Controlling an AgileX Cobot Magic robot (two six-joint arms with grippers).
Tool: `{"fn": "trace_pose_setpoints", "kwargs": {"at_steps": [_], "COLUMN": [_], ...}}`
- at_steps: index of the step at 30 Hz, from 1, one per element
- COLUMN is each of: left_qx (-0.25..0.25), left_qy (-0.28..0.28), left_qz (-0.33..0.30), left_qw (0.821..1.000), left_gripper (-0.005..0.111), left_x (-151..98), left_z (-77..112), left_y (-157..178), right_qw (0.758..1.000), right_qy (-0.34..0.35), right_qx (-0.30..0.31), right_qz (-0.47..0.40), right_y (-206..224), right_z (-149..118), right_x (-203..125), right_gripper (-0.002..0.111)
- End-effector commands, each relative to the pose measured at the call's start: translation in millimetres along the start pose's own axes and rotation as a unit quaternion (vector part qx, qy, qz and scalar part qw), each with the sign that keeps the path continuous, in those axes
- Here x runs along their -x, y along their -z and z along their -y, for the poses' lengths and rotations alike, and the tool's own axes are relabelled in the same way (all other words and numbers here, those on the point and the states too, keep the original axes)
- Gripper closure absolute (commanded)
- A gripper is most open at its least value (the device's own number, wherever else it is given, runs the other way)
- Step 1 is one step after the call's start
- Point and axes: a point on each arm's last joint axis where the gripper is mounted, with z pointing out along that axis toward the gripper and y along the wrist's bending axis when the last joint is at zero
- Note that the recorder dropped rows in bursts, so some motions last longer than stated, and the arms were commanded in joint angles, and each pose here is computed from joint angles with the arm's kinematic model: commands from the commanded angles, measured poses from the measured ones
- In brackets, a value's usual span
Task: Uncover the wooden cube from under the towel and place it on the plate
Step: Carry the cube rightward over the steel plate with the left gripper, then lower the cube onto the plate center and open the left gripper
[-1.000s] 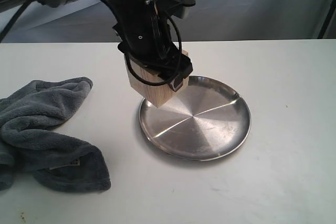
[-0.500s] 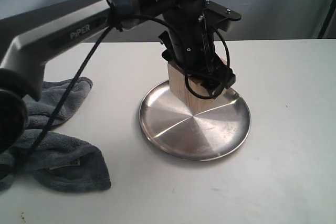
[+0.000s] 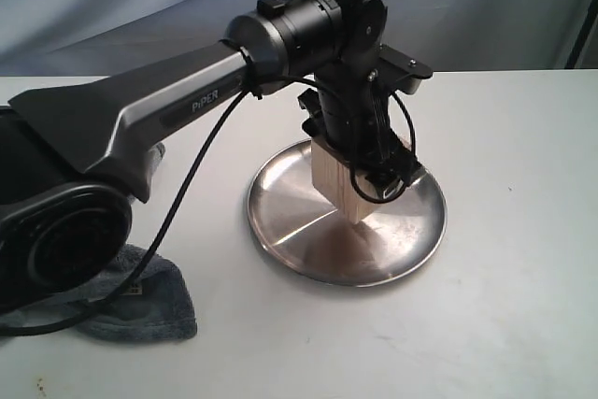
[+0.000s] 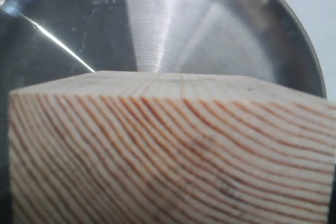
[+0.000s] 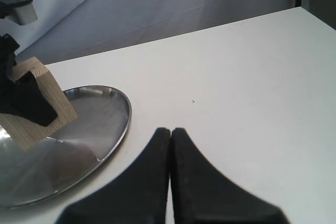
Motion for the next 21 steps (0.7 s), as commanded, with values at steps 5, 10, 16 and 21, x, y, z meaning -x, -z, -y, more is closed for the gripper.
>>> {"fn": "trace_pose_setpoints", "kwargs": {"at_steps": [5,10,16,21], "left_qx": [-0.001,-0.004,-0.003,-0.004], "left_qy": [-0.008,-0.012,-0.015,-0.013], "left_qz": [-0.01,-0.026,-0.033,-0.025], "left_qw": [1.0,1.0,0.999,1.0], "left_gripper": [0.107,0.107,0.107,0.105], "left_x": [0,-4,-5,-4], "left_z": [0.5,0.2,-0.2,0.0], "left_y": [-20,-36,-43,-43], "right_qw": [1.0,1.0,1.0,1.0], "right_qy": [0.006,0.006,0.006,0.006], "right_qx": [-0.004,-0.004,-0.004,-0.004], "right_qz": [0.002,0.002,0.002,0.002], "right_y": [0,0,0,0], "right_z": [1,1,1,1], "right_x": [-1,-1,-1,-1], "right_gripper": [0.108,0.108,0.108,0.108]}}
